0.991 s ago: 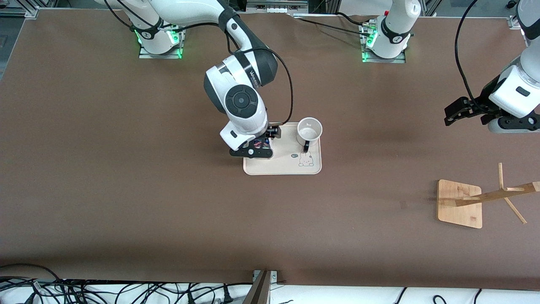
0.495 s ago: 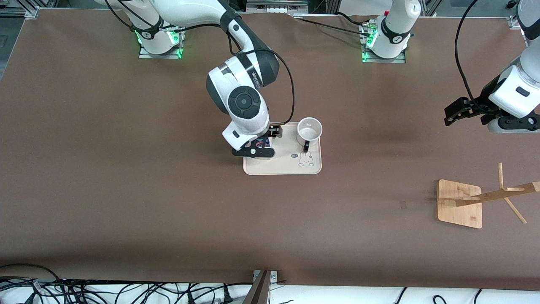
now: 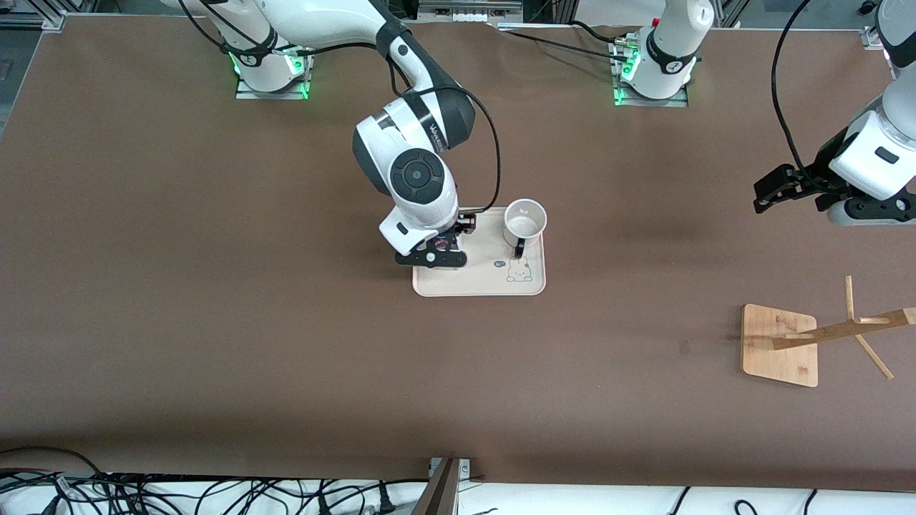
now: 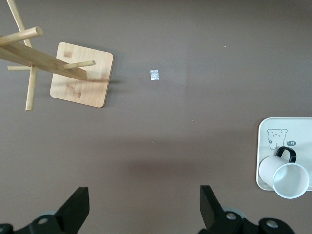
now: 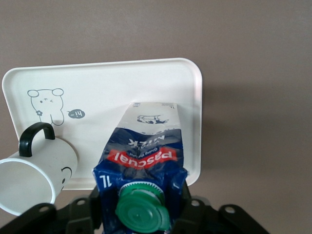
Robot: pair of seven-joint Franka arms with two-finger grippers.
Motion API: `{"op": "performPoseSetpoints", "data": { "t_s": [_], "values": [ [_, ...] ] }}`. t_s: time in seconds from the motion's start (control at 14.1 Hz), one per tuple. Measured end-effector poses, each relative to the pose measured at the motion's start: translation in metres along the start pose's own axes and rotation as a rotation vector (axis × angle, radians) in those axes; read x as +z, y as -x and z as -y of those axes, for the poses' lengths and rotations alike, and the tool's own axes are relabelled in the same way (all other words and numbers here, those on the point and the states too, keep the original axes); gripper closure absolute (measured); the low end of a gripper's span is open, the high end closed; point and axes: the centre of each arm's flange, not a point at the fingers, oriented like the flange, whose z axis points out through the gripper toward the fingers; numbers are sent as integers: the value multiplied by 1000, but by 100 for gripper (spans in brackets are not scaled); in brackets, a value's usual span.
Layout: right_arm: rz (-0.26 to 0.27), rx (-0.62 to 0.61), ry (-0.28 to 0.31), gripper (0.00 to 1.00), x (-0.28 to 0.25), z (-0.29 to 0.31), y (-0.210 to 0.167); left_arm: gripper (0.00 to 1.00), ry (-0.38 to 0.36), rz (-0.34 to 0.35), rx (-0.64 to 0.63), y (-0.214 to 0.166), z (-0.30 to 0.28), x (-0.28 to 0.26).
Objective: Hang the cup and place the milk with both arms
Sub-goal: 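Lift the carton with the right gripper while the left gripper reaches the mug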
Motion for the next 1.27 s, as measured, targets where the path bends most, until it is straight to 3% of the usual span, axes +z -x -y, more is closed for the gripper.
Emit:
{"op": "performPoseSetpoints", "data": {
  "t_s": [0.07,0.64,0.85,1.06,1.27],
  "values": [
    [-1,0,-1,57,-1,0,0,0,0,0,0,0,0,0],
    [-12,10,4,59,-20,-7,-6,0,0,5,3,-1,-2,3],
    [-9,25,32,58,-71,-25,-5,0,-1,17,8,-4,-5,10],
    [-42,49,-2,58,-147,-59,1,0,-1,17,7,-4,-4,10],
    [-36,5,-28,57,-191,-122,-14,0,-2,24,8,-4,-5,13]
  ]
}}
